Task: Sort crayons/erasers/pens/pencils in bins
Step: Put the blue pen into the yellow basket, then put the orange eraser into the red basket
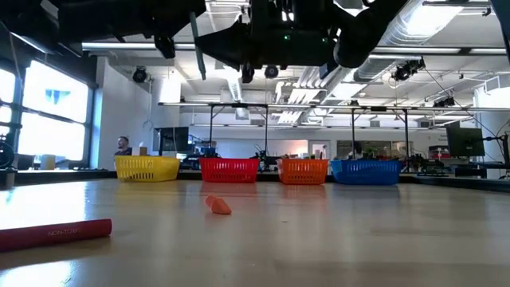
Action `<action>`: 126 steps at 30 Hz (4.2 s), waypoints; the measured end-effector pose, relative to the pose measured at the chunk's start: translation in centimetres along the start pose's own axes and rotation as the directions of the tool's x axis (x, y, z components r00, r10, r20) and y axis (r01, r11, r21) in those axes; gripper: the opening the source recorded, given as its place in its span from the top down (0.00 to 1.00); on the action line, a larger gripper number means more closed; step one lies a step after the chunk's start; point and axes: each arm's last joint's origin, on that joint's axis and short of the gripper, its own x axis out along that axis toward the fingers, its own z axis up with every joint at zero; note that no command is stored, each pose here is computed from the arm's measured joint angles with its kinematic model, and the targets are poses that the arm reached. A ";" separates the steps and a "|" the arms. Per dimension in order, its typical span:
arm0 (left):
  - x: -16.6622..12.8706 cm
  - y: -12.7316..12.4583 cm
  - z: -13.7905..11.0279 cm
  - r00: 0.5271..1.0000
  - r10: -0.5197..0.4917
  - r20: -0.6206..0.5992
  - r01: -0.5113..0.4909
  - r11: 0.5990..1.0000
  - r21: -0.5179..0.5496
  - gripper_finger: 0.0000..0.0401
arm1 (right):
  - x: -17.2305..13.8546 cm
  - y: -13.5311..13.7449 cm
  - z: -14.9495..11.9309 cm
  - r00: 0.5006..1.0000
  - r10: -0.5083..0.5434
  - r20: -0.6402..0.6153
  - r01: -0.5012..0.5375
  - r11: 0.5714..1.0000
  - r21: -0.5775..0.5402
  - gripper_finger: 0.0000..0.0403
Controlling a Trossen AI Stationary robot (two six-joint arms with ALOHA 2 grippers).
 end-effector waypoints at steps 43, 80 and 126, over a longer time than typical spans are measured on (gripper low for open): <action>-1.7 7.1 4.4 0.715 0.618 -0.328 -0.584 0.785 0.206 0.98 | -0.5 -1.3 -2.3 0.957 -0.183 -0.226 0.187 0.982 -0.003 0.44; -2.1 17.3 -1.6 -0.020 0.789 -0.614 -0.861 0.298 0.412 0.90 | -0.4 -0.4 -2.6 0.957 -0.140 -0.254 0.128 0.990 -0.064 0.97; -3.2 -2.7 -0.8 0.919 0.063 -0.389 -0.051 0.998 0.042 1.00 | -10.6 24.5 -3.2 0.328 -0.061 -0.943 0.676 0.712 0.189 0.69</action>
